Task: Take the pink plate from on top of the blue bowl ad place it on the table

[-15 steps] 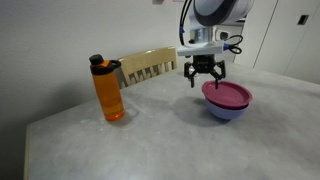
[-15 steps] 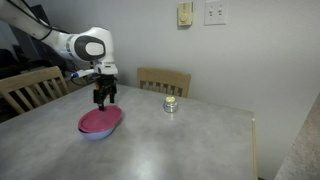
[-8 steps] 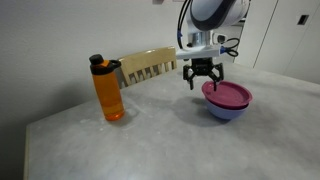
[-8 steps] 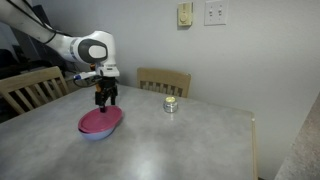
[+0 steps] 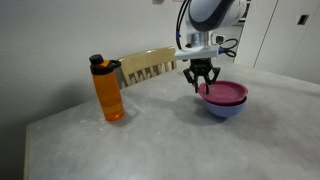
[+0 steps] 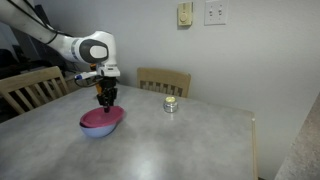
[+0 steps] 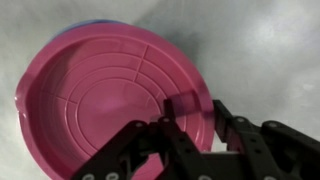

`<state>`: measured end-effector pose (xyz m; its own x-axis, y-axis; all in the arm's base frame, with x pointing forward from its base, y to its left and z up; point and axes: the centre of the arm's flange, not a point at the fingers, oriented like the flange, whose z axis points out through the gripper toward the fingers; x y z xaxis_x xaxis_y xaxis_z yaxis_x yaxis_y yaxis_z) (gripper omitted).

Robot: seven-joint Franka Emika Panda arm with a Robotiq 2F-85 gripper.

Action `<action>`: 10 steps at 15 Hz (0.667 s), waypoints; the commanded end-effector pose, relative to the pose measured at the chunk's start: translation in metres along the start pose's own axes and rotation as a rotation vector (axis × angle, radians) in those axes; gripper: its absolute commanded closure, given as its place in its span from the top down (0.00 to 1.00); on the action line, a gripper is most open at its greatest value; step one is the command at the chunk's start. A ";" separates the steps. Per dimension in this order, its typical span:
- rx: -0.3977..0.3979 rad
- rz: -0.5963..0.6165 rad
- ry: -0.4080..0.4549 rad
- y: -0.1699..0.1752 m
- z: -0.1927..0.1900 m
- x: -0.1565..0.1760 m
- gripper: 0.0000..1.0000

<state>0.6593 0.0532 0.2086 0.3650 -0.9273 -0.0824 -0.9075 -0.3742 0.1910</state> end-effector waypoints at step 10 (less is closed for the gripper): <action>-0.030 -0.020 -0.022 -0.001 -0.012 -0.003 0.03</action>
<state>0.6624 0.0540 0.2149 0.3657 -0.9268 -0.0852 -0.9059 -0.3755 0.1958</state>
